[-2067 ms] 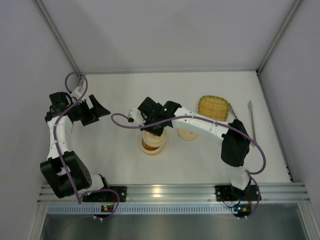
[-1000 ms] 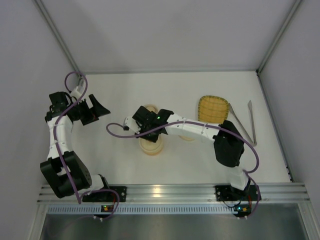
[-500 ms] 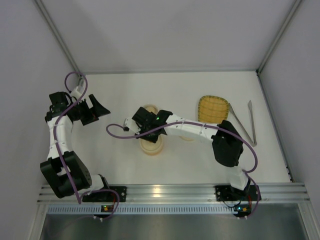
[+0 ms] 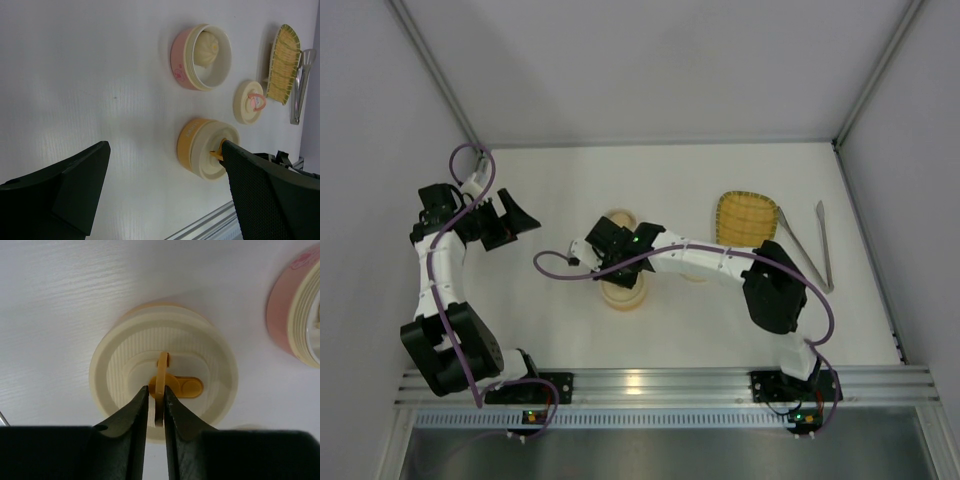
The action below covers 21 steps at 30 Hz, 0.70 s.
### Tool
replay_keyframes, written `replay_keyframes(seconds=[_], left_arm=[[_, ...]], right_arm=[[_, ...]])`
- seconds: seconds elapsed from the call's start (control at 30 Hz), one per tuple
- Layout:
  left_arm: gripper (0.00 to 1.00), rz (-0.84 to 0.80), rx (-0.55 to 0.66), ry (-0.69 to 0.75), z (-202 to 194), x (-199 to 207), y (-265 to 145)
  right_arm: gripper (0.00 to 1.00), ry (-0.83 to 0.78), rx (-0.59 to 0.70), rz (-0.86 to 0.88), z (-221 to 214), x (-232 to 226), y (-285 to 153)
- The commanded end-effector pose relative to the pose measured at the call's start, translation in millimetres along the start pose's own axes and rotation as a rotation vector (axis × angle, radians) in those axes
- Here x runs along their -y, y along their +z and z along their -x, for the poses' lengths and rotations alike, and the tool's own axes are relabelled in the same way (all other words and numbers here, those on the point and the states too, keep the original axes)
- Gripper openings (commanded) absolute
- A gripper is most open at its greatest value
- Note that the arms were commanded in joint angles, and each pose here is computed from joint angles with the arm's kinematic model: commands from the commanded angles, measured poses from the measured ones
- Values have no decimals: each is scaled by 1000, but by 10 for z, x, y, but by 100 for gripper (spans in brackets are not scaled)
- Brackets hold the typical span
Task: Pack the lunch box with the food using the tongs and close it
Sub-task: Close the box lid on the packing box.
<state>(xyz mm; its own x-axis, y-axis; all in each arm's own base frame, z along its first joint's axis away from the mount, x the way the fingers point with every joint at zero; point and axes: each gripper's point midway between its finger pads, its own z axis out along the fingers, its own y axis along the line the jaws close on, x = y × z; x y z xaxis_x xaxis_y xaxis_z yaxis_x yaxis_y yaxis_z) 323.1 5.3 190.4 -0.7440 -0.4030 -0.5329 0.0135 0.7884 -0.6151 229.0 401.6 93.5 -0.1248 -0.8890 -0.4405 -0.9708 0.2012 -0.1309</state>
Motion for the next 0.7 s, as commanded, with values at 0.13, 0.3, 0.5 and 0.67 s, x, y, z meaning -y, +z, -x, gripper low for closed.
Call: replay_keyframes(seconds=[0.13,0.3,0.5,0.67], left_arm=[[98,-3,35,52,131,8,-32],[98,-7,30,45,121,5,-16],[98,-7,34,51,125,13,-25],[98,-3,34,51,122,6,-26]], right_arm=[[31,-5,83,7,149,6,-71],[41,2,103,12,175,17,-140],[54,28,158,2,257,96,-311],[55,25,205,-12,304,130,-450]])
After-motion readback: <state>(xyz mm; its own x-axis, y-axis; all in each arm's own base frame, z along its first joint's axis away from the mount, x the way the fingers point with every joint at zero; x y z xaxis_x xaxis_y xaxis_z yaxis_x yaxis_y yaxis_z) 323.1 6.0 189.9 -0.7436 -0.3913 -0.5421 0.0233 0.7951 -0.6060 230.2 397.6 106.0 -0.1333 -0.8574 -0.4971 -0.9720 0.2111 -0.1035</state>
